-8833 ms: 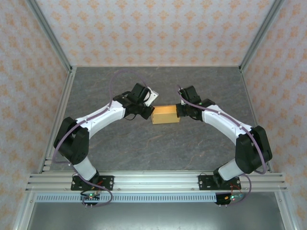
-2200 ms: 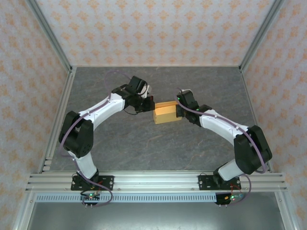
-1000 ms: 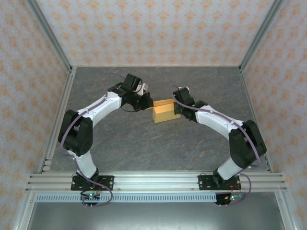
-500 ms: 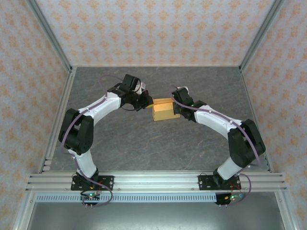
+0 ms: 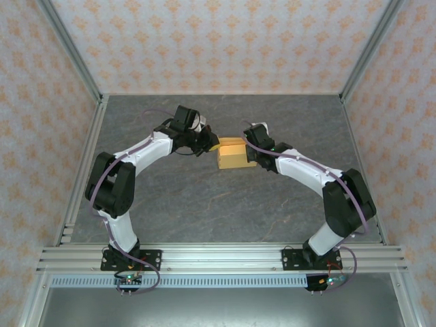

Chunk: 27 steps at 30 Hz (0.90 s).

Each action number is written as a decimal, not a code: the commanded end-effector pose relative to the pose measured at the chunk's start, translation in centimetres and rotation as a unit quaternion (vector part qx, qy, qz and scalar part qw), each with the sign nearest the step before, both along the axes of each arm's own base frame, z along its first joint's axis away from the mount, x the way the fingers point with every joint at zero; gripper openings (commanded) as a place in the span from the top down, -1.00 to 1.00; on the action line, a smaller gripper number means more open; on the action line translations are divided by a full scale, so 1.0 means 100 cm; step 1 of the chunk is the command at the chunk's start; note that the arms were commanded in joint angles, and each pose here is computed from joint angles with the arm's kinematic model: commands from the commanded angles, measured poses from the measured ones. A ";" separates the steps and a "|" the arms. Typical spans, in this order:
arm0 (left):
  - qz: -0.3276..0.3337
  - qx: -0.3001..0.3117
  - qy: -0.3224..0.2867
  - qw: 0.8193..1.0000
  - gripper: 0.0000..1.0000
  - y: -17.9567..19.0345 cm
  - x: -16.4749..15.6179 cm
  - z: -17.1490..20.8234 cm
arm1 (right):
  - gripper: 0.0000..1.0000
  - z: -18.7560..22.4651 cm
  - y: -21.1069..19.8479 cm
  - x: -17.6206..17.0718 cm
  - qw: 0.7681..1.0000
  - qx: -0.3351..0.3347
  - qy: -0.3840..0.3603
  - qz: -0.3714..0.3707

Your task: Fold the paper box

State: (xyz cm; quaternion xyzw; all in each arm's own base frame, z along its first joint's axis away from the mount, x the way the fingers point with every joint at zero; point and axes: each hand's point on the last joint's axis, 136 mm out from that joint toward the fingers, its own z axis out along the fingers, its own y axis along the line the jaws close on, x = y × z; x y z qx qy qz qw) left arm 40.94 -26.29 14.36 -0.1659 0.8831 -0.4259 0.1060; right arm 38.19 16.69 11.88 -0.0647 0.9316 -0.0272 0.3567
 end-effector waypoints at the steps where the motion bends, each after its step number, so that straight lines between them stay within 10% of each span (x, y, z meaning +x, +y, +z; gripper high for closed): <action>1: -0.003 -0.030 0.014 0.999 1.00 -0.011 0.001 -0.003 | 1.00 -0.057 -0.010 -0.040 0.992 -0.050 0.116 0.025; 27: -0.076 0.121 0.013 0.990 1.00 0.030 -0.031 -0.042 | 1.00 -0.053 -0.007 -0.039 0.992 -0.038 0.116 0.024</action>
